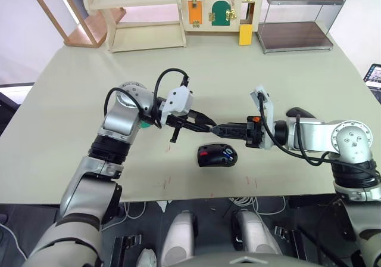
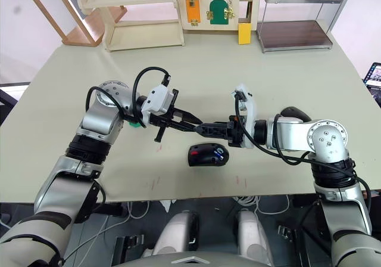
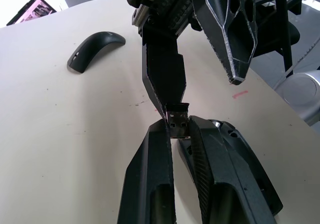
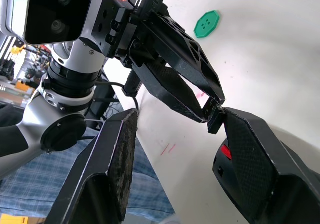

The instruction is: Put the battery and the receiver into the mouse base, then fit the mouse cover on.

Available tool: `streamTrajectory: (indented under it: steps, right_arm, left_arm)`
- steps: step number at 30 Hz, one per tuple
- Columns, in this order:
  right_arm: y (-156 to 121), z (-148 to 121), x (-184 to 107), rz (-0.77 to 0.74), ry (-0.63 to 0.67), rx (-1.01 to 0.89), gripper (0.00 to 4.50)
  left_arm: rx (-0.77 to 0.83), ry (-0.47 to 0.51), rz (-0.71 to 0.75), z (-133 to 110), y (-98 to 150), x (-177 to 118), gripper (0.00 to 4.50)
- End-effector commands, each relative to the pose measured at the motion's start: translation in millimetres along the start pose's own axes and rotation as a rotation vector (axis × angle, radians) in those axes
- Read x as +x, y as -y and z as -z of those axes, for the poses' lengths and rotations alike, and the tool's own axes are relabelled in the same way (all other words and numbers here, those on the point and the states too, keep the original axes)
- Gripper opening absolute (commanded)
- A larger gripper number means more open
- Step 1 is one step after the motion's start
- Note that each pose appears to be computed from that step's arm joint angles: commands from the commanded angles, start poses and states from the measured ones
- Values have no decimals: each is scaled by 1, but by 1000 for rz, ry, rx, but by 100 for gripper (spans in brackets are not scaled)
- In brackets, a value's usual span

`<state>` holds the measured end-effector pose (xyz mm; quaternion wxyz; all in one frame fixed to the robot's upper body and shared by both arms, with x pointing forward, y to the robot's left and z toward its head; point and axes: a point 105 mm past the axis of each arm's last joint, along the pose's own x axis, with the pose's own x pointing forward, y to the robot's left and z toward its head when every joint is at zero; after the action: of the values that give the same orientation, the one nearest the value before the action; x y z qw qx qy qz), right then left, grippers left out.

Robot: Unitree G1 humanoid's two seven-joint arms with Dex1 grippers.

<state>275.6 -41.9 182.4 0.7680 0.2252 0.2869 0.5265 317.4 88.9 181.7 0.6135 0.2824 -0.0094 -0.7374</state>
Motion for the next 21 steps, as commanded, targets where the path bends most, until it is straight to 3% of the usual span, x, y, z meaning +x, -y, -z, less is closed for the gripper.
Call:
streamTrajectory:
  steps: [1, 6, 9, 10, 12, 13, 14, 15, 21]
  right_arm:
    - [-17, -4, 0, -75, 11, -33, 277]
    - [-16, -4, 0, -70, 11, -35, 277]
    - [-15, -4, 0, -66, 12, -36, 188]
    - [-15, -5, 0, -64, 13, -36, 136]
    - [-14, -5, 0, -60, 13, -36, 95]
    - [-14, -5, 0, -57, 13, -37, 95]
    - [-14, -5, 0, -58, 14, -38, 44]
    - [-14, -5, 0, -57, 14, -37, 21]
    - [-13, -4, 1, -51, 13, -38, 7]
  left_arm:
    - [28, -10, 32, -4, -1, -1, 0]
    - [32, -12, 27, -3, -3, -1, 0]
    - [33, -15, 26, -3, -3, -1, 0]
    - [34, -15, 27, -2, -3, -1, 0]
    - [36, -16, 29, -2, -3, 0, 0]
    - [36, -16, 29, -2, -2, 0, 0]
    - [37, -15, 29, -2, -2, 0, 0]
    - [37, -15, 30, -2, -3, 0, 0]
    - [42, -17, 25, -3, -4, -1, 0]
